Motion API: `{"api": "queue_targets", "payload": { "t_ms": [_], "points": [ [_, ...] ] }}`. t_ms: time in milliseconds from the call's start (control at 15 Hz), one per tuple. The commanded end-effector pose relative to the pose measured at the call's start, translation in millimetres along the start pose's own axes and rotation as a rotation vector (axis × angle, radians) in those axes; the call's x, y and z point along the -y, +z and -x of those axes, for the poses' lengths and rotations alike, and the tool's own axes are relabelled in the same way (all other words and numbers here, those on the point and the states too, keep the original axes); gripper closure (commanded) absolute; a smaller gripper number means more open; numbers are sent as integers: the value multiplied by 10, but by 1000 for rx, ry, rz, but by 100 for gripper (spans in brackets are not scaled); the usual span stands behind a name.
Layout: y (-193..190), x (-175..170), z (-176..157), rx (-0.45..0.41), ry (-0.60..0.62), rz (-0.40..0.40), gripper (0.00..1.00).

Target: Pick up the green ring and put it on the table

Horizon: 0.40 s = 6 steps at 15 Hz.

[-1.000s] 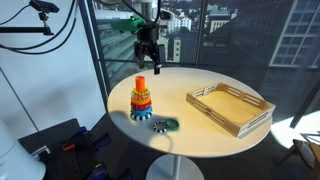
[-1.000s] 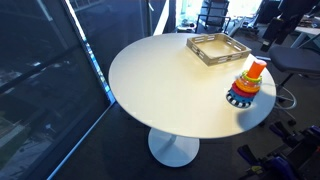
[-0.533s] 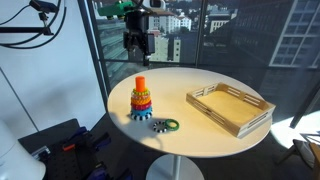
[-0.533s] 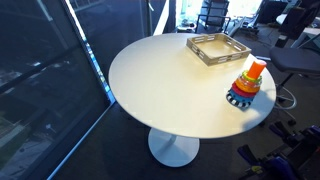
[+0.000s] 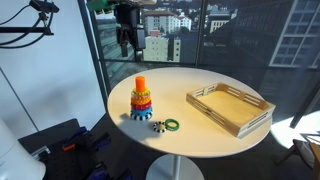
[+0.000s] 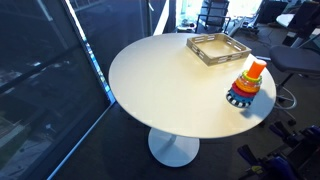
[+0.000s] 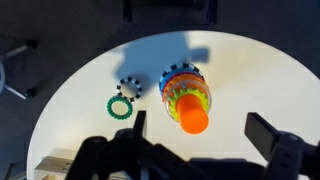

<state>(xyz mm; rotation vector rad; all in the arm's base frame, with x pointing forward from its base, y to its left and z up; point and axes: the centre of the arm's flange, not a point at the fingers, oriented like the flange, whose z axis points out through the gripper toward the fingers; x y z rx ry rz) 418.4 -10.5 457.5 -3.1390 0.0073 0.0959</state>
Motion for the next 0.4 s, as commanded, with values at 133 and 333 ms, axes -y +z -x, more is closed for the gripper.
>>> {"api": "queue_targets", "payload": {
  "t_ms": [133, 333],
  "points": [
    [-10, 11, 63, -19, 42, -15, 0],
    [10, 13, 83, -25, 55, -16, 0]
  ]
}}
